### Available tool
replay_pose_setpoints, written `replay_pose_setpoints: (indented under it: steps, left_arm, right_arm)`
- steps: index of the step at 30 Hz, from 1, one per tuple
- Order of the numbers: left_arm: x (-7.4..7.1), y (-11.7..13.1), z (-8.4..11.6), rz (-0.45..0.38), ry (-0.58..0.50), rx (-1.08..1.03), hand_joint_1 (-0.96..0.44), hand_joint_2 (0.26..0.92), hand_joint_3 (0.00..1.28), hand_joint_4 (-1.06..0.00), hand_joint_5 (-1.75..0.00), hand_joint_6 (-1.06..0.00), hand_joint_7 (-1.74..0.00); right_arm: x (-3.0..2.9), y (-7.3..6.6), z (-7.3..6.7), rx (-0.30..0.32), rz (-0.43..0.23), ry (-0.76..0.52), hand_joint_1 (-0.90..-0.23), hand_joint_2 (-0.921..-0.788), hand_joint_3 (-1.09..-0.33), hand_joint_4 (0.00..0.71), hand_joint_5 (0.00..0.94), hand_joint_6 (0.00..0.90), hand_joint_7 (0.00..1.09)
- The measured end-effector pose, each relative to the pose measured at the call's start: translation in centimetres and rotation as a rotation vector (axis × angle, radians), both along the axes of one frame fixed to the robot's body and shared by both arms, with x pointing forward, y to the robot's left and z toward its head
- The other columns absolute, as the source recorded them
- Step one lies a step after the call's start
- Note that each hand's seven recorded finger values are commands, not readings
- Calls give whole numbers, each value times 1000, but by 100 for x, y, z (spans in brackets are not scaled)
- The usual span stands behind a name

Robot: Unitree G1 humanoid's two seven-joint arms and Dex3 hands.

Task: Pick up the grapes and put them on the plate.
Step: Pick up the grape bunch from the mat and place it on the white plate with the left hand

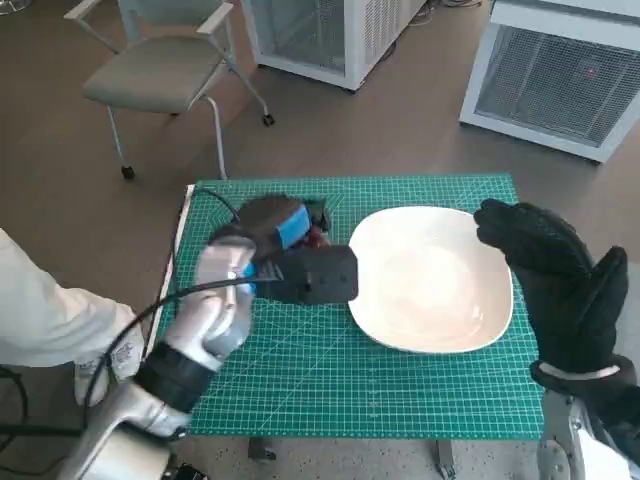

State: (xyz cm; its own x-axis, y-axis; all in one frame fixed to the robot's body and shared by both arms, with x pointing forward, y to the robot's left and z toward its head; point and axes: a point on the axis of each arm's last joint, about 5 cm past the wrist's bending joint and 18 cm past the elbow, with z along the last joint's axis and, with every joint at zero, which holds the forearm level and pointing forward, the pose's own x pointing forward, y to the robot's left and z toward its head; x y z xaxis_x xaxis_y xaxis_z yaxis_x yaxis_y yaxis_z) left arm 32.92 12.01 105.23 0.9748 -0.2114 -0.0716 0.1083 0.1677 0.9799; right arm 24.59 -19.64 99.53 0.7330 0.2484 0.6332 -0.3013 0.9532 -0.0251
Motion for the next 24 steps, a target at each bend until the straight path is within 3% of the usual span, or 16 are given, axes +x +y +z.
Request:
replay_pose_setpoints:
  steps: [3, 7, 11, 15, 24]
  left_arm:
    - [-80, 21, 153, -14, -62, -25, 1, 815, 199, -781, -1171, -689, -1030]
    - [-168, 38, 305, -34, -136, -43, 0, 875, 91, -708, -1254, -763, -922]
    - [-229, 55, 369, -47, -181, -46, 1, 897, 73, -634, -1380, -814, -802]
    - [-252, 67, 353, -54, -194, -36, 3, 913, 67, -610, -1427, -789, -803]
    - [-247, 84, 259, -56, -169, -29, 4, 907, 67, -665, -1373, -752, -846]
  right_arm:
    - [1, 0, 0, 0, -1, -2, -497, -921, -570, 384, 594, 178, 926]
    - [2, 3, 1, -3, -1, -3, -497, -921, -570, 387, 592, 178, 923]
    - [4, 6, 0, -8, -3, -4, -497, -921, -570, 388, 589, 178, 920]
    - [9, 2, -8, -7, -6, -1, -497, -921, -570, 389, 586, 179, 918]
    - [12, 1, -11, -7, -6, 0, -497, -921, -569, 393, 580, 181, 915]
